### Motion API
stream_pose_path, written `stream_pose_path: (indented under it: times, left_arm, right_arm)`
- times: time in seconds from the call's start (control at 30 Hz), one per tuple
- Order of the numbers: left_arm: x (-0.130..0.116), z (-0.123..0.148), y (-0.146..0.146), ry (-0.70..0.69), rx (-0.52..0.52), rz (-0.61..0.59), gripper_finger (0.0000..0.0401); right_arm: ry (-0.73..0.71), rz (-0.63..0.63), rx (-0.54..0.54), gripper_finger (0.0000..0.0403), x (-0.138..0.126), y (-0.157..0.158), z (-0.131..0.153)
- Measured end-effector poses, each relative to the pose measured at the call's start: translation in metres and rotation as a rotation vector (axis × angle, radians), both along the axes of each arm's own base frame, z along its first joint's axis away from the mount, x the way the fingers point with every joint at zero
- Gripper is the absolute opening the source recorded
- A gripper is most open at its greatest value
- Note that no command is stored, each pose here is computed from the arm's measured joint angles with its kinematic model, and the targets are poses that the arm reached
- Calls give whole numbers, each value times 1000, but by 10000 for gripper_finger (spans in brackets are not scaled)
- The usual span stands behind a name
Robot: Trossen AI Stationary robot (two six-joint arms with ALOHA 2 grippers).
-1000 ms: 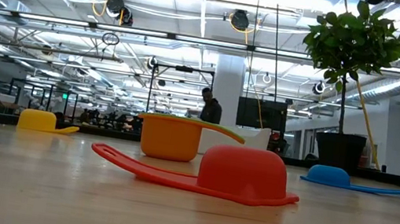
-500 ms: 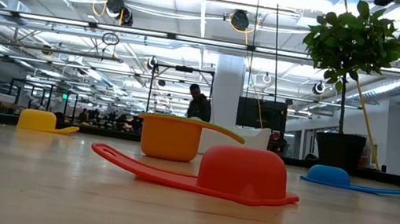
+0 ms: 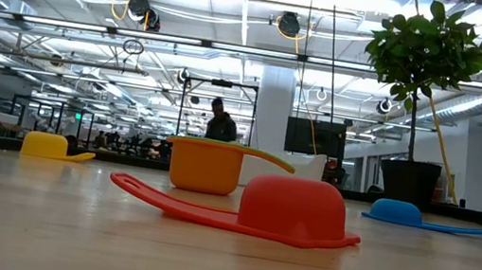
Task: Nest measuring cups in basket
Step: Stack the dark blue measuring cup into the green measuring cup
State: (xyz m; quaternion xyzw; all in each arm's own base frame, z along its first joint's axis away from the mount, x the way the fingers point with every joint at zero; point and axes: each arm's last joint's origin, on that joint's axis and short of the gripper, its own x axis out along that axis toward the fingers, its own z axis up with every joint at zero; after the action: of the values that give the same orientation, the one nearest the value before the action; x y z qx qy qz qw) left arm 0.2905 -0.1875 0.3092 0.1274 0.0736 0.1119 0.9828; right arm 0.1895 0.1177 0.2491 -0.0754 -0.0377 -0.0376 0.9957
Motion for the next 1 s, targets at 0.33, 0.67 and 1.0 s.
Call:
stream_pose_path:
  times: [0.33,0.67,1.0]
  left_arm:
    - [-8,6,-1,-13,25,35,5]
    - [-19,10,-9,-13,78,78,7]
    - [-13,7,-3,-1,60,29,9]
  right_arm:
    - [26,-105,-20,169,-1,-2,-2]
    - [-16,-53,-13,190,2,1,0]
    - [-128,-48,-51,192,15,10,-6]
